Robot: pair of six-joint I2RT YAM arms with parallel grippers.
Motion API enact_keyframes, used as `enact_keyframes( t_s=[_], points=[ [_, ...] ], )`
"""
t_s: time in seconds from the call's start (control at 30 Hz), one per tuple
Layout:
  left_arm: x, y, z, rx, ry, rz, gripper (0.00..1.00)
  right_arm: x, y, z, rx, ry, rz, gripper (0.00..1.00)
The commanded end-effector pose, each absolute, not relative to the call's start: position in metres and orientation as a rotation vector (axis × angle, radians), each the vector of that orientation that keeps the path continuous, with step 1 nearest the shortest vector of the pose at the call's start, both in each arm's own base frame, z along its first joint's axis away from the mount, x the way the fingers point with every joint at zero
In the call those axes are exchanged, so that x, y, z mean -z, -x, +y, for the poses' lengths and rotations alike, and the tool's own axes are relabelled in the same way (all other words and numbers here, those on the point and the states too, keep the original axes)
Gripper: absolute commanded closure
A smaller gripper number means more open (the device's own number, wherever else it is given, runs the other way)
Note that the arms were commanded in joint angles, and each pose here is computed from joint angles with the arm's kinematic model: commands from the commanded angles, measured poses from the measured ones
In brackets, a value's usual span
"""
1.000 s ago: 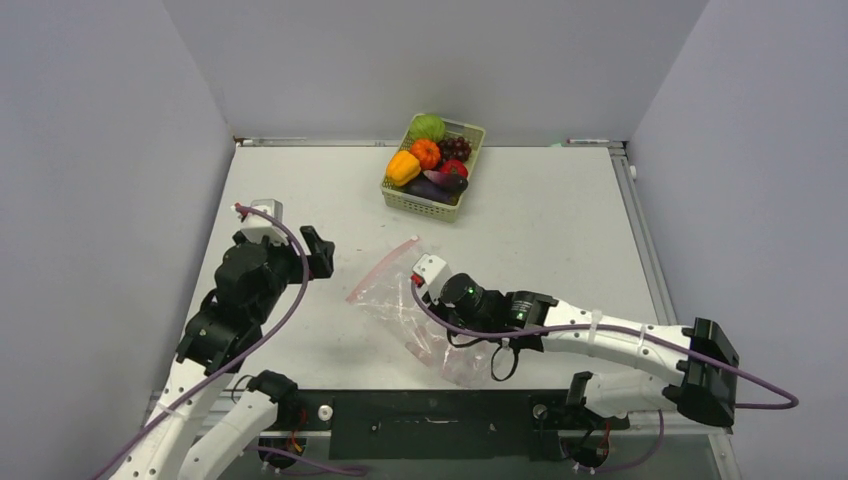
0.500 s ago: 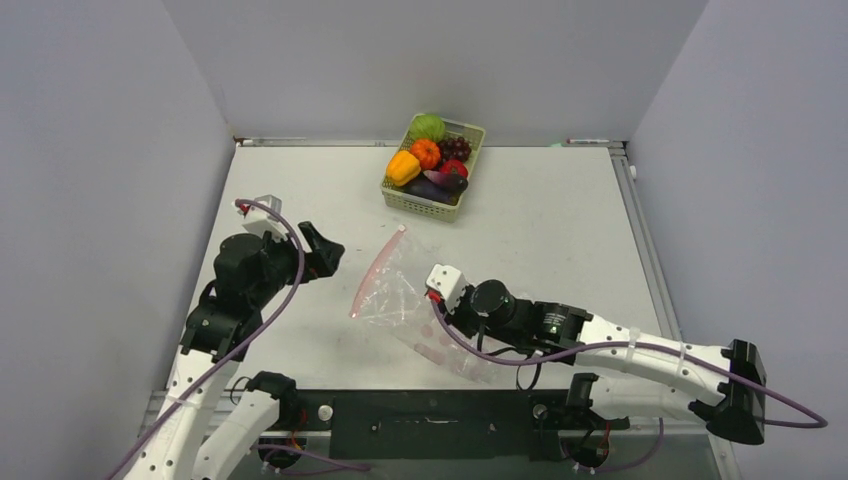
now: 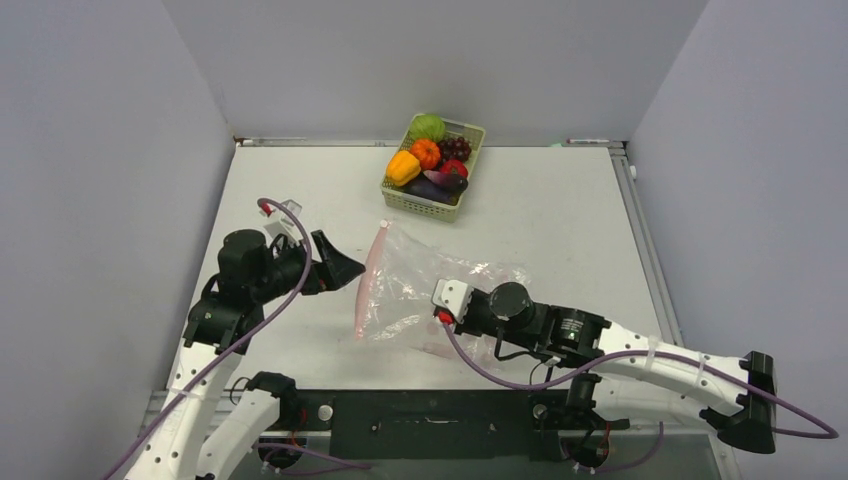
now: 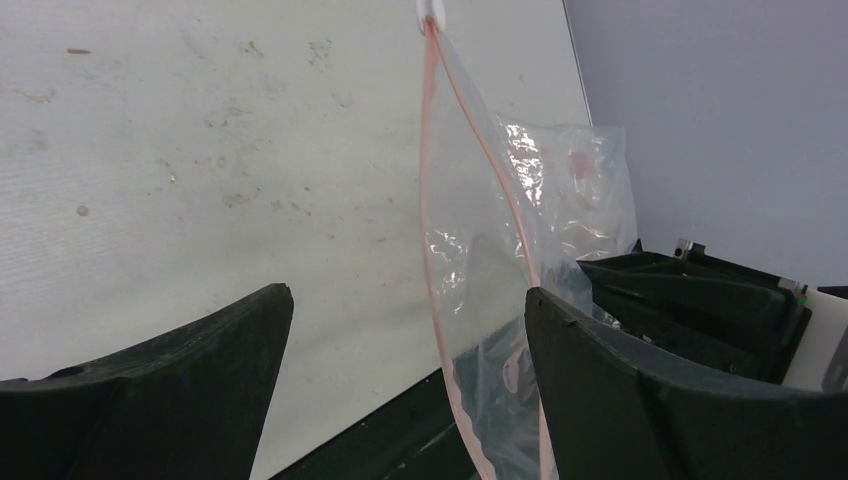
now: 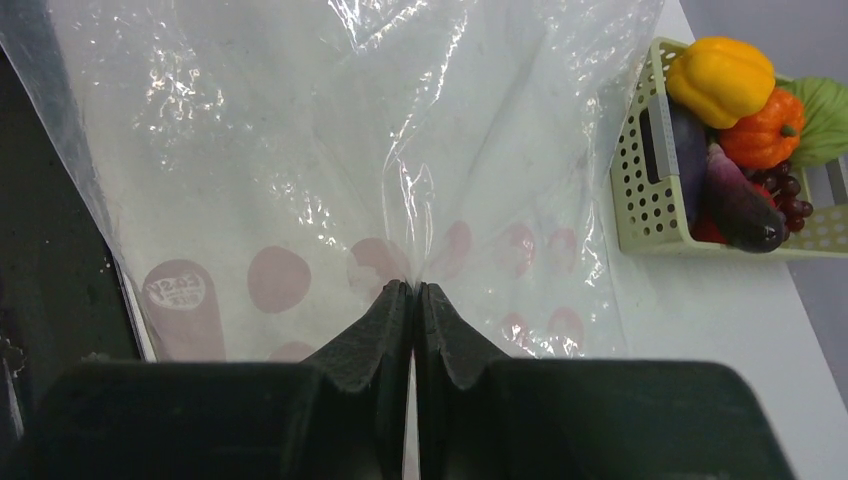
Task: Place the food in the zip-top bag and seal the zipper
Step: Open the zipper of the food storage bag at the center of the board.
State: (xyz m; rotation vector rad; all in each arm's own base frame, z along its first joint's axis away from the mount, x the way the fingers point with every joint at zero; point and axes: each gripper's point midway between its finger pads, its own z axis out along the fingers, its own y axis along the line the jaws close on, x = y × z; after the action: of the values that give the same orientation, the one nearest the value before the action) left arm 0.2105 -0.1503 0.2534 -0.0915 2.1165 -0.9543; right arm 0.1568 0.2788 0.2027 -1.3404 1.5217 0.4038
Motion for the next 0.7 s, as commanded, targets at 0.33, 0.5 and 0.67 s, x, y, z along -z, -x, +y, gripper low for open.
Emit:
enact_keyframes(
  t_s=[0.33,0.5,0.67],
  points=[
    [-0.264,-0.177,-0.174,1.208,0.002,2.159,0.24,-0.238,-0.145,0.292,-0.468,1.366,1.307,0.95],
    [-0.261,-0.173,-0.18,1.264,-0.017,2.163,0.29,-0.243,-0.141,0.296,-0.476,1.377,1.277,0.95],
    [-0.25,-0.17,-0.179,1.256,-0.033,2.203,0.39,-0.252,-0.141,0.301,-0.47,1.362,1.248,0.95]
  ],
)
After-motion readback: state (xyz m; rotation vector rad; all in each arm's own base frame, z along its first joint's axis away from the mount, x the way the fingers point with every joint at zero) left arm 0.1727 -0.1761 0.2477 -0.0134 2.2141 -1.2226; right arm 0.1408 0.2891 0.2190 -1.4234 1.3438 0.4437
